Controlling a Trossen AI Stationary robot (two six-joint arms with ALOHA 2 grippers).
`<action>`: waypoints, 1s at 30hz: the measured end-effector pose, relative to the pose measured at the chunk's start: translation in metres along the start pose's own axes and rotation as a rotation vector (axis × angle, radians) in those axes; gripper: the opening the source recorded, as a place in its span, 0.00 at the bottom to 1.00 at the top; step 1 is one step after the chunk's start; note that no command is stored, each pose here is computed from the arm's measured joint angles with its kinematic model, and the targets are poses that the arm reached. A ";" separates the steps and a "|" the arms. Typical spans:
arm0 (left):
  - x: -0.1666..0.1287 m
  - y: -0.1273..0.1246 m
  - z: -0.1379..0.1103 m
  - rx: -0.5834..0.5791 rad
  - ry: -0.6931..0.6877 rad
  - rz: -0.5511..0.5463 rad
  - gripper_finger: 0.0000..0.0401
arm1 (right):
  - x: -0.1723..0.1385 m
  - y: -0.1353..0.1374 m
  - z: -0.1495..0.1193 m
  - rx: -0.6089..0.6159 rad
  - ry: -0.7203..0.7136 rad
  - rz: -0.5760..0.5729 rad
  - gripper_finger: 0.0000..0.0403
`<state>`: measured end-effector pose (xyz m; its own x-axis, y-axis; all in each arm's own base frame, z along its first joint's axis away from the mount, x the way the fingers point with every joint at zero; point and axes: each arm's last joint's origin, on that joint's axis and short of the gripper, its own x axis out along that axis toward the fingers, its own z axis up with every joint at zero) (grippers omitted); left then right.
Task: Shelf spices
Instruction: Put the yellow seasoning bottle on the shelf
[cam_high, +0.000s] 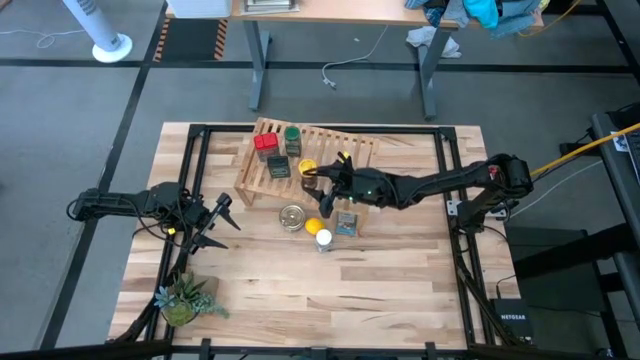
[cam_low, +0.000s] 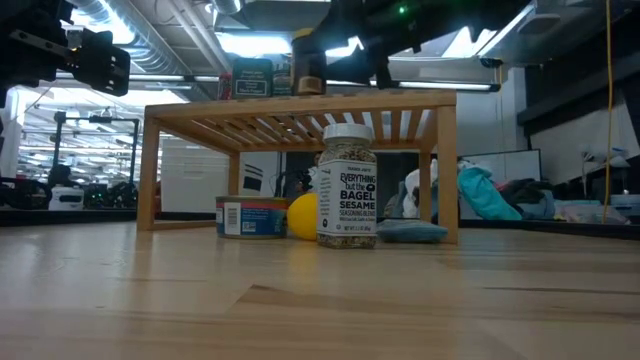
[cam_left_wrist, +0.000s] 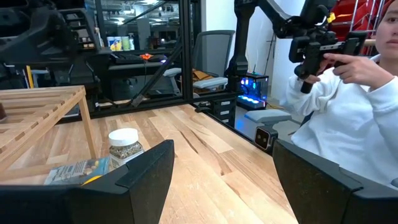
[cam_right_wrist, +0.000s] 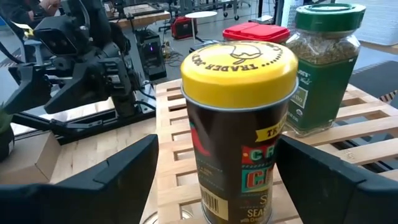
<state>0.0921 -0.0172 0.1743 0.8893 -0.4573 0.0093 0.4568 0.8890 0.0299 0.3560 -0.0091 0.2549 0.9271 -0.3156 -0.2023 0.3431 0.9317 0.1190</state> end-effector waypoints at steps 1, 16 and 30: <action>0.000 0.000 0.000 0.000 0.000 0.000 0.66 | 0.000 0.001 0.000 -0.001 -0.001 0.000 0.80; 0.000 0.000 0.000 0.000 0.000 0.000 0.66 | -0.005 0.013 -0.002 0.054 0.001 0.031 0.80; 0.000 0.000 0.000 0.000 0.000 0.000 0.66 | -0.004 0.009 -0.001 -0.050 -0.012 -0.040 0.80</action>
<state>0.0921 -0.0171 0.1742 0.8895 -0.4569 0.0090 0.4565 0.8892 0.0297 0.3555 0.0006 0.2553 0.9146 -0.3545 -0.1945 0.3721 0.9261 0.0621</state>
